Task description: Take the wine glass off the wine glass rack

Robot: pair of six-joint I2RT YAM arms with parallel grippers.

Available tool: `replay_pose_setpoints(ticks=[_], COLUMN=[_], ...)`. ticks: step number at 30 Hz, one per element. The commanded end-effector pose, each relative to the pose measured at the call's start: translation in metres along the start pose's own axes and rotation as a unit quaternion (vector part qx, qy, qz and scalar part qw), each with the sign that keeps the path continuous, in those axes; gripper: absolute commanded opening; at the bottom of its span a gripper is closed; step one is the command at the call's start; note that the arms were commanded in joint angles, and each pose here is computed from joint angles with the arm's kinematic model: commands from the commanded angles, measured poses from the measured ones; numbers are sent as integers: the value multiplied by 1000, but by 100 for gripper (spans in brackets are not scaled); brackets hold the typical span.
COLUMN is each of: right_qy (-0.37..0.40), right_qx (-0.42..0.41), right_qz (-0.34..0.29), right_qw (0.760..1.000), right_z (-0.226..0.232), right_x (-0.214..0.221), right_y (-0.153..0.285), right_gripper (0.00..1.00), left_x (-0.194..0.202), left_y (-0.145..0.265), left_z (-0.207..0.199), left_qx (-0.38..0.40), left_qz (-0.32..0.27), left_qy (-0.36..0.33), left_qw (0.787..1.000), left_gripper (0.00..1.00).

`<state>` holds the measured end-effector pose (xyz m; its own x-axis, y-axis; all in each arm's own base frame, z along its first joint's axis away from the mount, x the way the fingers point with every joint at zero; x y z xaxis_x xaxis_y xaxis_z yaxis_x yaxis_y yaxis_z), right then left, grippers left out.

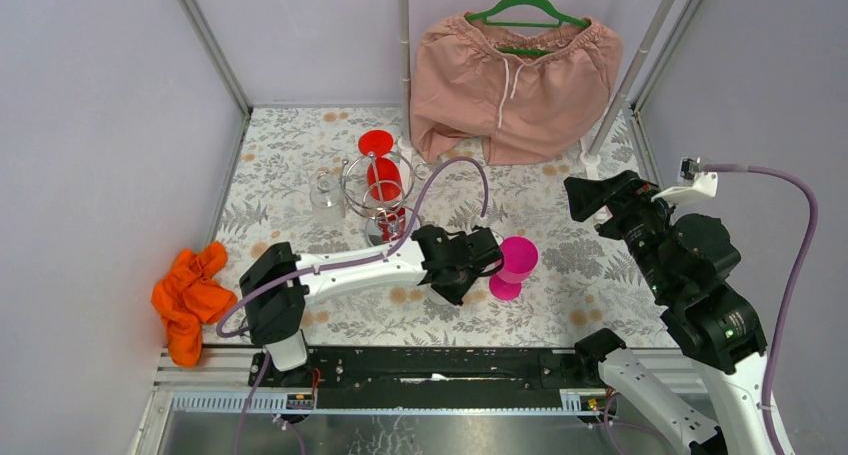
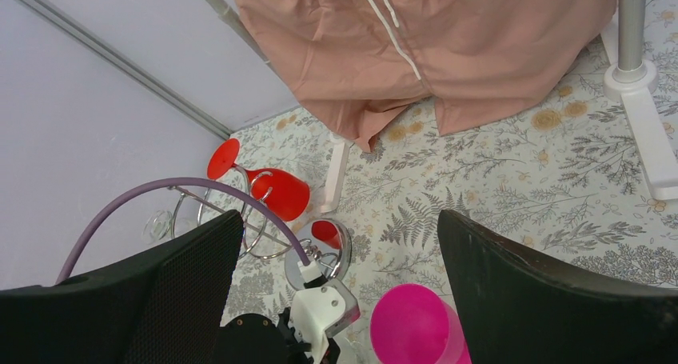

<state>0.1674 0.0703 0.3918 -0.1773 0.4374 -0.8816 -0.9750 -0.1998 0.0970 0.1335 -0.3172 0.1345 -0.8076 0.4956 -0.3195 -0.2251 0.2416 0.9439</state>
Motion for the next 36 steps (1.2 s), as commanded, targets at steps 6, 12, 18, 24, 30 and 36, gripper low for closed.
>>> replay_pose_setpoints(ticks=[6,12,18,24,30,36], right_qy=[7,6,6,5,3,3], right_qx=[4,3,3,2,0,-1], right_qz=[-23,-20,-20,-15,-13,-12], right_qw=[1000,1000,1000,1000,1000,1000], right_z=[1,1,1,1,1,1], right_x=[-12,-10,-9,-5,-4,-3], right_y=[1,-1,-2,-4,-5,-6], right_gripper=[100,100,100,100,100,100], left_x=[-12,-12,-11,-7,-4,-4], left_y=[-8,-13,-16,-18,-19,-12], left_z=[16,22,22,24,26,29], left_qx=[13,11,10,5,4,-3], left_qz=[-31,-28,-25,-20,-16,-19], left_qy=[21,27,28,29,33,33], left_qw=[999,999,999,999,999,999], left_gripper=[0,0,0,0,3,21])
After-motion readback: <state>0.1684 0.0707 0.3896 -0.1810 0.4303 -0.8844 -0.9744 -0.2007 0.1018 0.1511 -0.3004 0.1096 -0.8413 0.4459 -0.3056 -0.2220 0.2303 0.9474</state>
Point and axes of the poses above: each gripper's point midway between its finger pads, its own y axis back along the fingers, its own z axis along the line the jaws close on, x = y × z, the point moved 4 cm from there along y, back along the fingers, and after that the axes turned 6 degrees about y, right-handed, at the moved point
